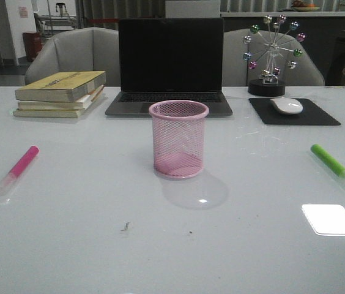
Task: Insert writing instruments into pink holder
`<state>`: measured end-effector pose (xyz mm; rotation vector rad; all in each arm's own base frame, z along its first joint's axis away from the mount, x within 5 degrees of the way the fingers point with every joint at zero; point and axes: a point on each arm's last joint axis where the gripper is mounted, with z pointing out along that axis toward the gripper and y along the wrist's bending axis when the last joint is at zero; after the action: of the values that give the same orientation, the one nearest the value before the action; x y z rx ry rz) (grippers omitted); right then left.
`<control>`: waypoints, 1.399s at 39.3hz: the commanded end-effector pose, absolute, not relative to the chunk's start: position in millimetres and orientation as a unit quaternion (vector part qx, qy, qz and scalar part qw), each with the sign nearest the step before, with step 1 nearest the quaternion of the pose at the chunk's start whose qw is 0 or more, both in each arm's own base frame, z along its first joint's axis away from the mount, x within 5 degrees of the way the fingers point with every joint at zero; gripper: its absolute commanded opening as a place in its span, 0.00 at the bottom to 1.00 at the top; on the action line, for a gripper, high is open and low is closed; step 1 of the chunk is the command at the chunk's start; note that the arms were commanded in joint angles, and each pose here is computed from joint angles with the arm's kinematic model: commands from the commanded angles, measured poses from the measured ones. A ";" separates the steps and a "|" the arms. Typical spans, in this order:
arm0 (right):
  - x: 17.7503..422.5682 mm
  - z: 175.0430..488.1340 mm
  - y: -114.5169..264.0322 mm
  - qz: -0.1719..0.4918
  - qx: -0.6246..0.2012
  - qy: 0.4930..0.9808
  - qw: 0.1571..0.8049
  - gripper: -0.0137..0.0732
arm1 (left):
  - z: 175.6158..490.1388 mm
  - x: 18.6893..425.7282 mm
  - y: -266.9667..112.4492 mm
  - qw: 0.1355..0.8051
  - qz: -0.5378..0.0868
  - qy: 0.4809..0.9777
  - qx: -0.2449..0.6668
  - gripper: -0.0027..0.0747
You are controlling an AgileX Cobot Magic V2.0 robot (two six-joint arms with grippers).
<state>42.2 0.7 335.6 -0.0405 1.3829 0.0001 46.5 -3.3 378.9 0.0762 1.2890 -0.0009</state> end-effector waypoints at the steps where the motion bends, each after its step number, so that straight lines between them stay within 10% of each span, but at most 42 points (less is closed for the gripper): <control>1: 54.4 371.8 1.3 -0.008 -0.024 0.618 0.786 0.20 | 408.7 58.8 -4.1 0.798 -0.002 0.601 0.036 0.15; 16: 136.0 379.5 3.2 -0.011 -0.025 0.758 0.652 0.20 | 389.4 148.3 -11.6 0.656 -0.036 0.753 0.032 0.15; 34: 145.0 363.0 2.8 -0.014 -0.025 0.808 0.589 0.20 | 377.2 165.8 -12.7 0.623 -0.036 0.780 0.033 0.17; 47: 144.1 360.1 2.6 -0.015 -0.024 0.818 0.575 0.58 | 376.7 165.7 -13.0 0.621 -0.039 0.782 0.031 0.65; 55: 143.5 358.7 2.5 -0.015 -0.024 0.822 0.568 0.59 | 376.8 165.6 -13.6 0.621 -0.048 0.782 0.026 0.69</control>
<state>141.2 2.8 341.7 -0.0487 2.0298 -0.0235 165.1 -13.6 358.6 0.0827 1.9030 -0.0958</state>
